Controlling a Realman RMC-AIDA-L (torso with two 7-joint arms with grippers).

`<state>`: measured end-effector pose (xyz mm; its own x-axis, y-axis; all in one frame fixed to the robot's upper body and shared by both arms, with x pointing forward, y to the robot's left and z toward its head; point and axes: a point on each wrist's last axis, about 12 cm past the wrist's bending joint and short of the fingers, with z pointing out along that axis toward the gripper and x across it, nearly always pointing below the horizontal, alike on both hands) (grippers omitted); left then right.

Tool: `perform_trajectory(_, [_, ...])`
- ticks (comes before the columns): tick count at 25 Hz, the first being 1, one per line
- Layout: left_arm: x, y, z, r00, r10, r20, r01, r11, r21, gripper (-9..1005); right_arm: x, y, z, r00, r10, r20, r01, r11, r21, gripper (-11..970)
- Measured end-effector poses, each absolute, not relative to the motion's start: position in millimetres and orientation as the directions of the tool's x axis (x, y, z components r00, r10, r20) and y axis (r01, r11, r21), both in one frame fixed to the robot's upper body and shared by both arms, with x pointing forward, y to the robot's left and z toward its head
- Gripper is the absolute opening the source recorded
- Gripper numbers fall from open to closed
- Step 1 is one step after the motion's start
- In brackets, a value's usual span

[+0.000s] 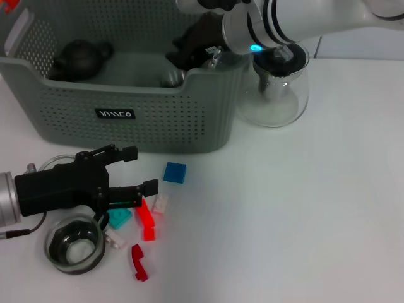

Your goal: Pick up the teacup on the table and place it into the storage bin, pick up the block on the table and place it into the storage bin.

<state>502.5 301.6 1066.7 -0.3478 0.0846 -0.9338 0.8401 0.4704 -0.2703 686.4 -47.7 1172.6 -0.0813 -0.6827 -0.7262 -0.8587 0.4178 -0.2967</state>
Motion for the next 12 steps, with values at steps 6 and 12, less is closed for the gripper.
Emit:
perform_trajectory(6, [502,302,1067,-0.347,0.083,-0.934,0.842,0.466,-0.271,938,687,-49,1173,-0.081,-0.682,-0.727,-0.858,0.419,-0.298,363])
perform_trajectory(12, [502,302,1068,-0.345,0.08,-0.935,0.843,0.464,-0.271,938,686,-52,1185,-0.052,-0.643,-0.764,-0.857,0.421,-0.295,498])
